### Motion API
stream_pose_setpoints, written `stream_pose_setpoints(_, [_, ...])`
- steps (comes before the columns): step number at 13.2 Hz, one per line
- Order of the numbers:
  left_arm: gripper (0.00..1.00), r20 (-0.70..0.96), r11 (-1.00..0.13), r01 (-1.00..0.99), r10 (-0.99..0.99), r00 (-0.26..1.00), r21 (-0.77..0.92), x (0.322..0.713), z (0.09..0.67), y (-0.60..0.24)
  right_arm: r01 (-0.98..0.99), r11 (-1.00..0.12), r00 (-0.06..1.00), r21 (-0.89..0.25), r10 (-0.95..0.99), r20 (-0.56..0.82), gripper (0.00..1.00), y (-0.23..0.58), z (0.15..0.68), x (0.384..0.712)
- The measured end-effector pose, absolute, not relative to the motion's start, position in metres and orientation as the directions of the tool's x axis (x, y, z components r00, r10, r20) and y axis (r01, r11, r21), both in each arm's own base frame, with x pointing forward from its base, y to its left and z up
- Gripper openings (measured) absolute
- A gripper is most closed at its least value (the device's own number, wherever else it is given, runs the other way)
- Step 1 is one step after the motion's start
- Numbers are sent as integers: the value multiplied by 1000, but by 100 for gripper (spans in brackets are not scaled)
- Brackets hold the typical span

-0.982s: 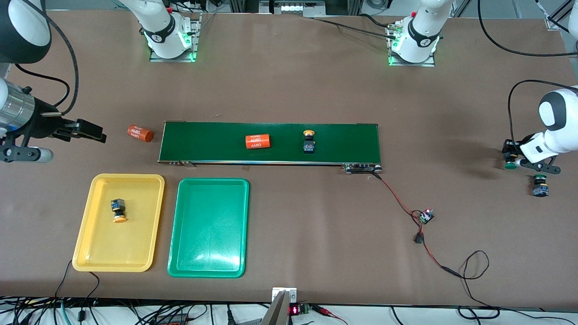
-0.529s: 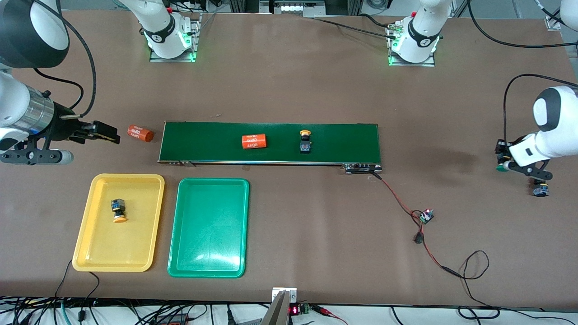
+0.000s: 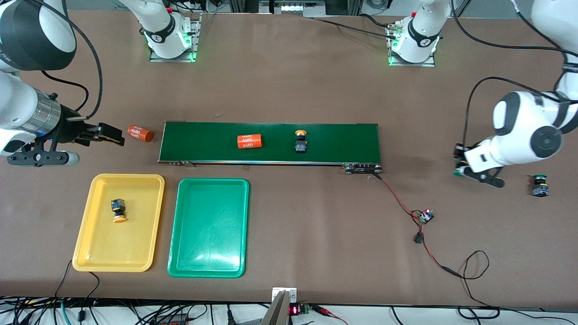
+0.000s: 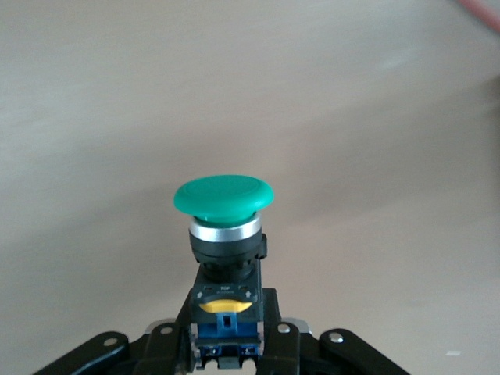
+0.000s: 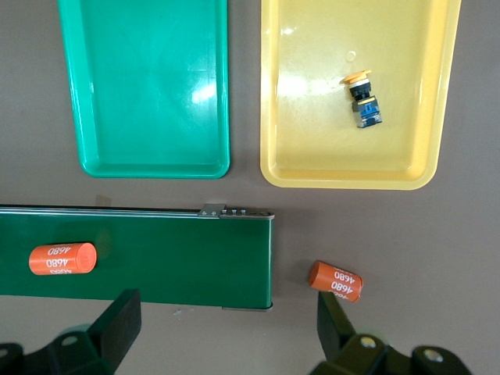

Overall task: Sort buttons by color to trays
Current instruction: 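Place the green-capped button on the conveyor end with the left gripper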

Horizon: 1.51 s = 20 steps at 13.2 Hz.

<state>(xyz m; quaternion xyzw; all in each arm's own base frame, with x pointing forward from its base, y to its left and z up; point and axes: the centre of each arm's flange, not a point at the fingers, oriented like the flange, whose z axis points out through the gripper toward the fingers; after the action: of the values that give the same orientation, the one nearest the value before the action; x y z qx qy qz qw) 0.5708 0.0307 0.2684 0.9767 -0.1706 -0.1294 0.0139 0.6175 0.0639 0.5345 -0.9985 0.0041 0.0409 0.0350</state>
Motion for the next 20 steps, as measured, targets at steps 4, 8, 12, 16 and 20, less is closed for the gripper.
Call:
stream_pose_setpoints(4, [33,-240,-956,-271,-291,926,113,564,290,-80,-8,-998,997,-70,-3,-80,100,66,535,618])
stream_pose_setpoints(8, [33,-249,-973,-179,-210,945,143,547,297,-161,-8,-998,996,-70,-2,-85,100,67,530,619])
stream_pose_setpoints(12, [33,-236,-986,-105,-132,963,126,529,298,-224,-4,-998,996,-70,2,-85,100,69,530,619])
stream_pose_setpoints(16, [33,-236,-982,-74,-114,965,174,514,281,-247,-6,-998,996,-70,0,-85,100,69,530,619])
stream_pose_setpoints(20, [33,-226,-979,-63,-107,968,195,512,262,-253,-6,-998,996,-70,0,-84,100,68,530,619])
